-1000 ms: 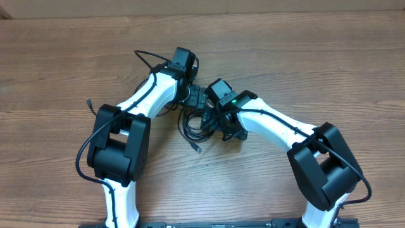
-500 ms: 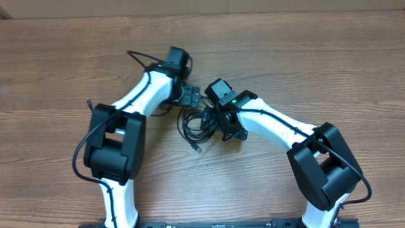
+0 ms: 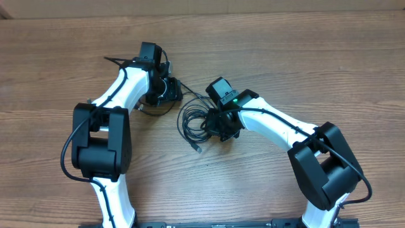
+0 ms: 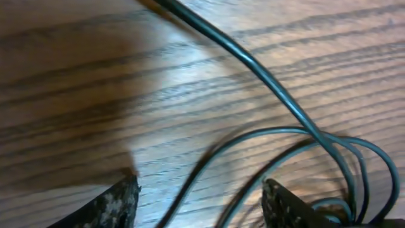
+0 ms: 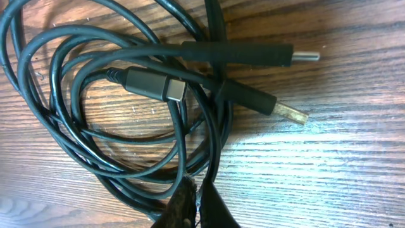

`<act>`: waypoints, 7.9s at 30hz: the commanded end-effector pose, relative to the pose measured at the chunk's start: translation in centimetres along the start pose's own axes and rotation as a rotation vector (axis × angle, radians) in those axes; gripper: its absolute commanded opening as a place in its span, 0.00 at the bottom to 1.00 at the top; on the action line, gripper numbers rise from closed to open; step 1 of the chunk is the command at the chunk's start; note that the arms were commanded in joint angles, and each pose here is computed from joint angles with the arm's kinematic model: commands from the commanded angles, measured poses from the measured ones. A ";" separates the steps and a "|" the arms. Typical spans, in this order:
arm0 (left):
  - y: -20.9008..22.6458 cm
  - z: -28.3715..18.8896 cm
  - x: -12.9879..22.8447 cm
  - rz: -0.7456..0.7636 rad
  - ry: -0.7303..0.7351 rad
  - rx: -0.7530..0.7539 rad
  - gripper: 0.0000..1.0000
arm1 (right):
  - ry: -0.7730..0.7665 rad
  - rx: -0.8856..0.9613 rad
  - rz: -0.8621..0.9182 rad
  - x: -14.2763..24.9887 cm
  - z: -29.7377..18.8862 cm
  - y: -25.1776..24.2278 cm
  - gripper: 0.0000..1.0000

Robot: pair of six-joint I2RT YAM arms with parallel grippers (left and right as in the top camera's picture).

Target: Untangle cables

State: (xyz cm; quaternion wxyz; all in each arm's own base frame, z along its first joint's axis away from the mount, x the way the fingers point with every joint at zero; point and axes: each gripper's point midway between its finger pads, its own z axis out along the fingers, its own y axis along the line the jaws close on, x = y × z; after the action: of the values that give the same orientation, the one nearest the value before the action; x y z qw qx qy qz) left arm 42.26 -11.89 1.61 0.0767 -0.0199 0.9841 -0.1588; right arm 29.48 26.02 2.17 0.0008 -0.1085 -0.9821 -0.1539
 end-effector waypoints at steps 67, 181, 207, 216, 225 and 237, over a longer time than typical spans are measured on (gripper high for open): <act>-0.5 0.5 0.9 0.063 0.019 -0.066 0.88 | 0.025 0.139 -0.401 2.3 -0.9 0.2 0.26; 19.3 -4.3 4.2 -0.333 -0.015 -0.765 0.75 | -0.230 0.129 0.022 -16.8 -11.3 -11.1 1.00; 4.8 -3.5 -1.0 -0.181 -0.058 -0.223 0.92 | -0.230 0.129 0.022 -16.8 -11.3 -11.1 1.00; 2.2 -0.9 -0.9 -0.141 -0.008 -0.054 0.94 | -0.230 0.129 0.022 -16.8 -11.3 -11.1 1.00; 2.0 -0.8 -0.9 -0.138 -0.007 -0.054 0.99 | -0.230 0.129 0.022 -16.9 -11.3 -11.1 1.00; 2.1 -0.9 -1.0 -0.136 -0.016 -0.060 0.99 | -0.230 0.129 0.022 -16.9 -11.3 -11.1 1.00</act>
State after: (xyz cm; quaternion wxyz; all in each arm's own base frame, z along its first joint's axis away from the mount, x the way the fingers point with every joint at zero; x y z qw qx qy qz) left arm 43.10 -9.15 2.10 0.0723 -0.1046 0.9834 -0.1291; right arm 43.23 9.00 8.92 -0.1002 -0.1301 -0.9832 -0.0790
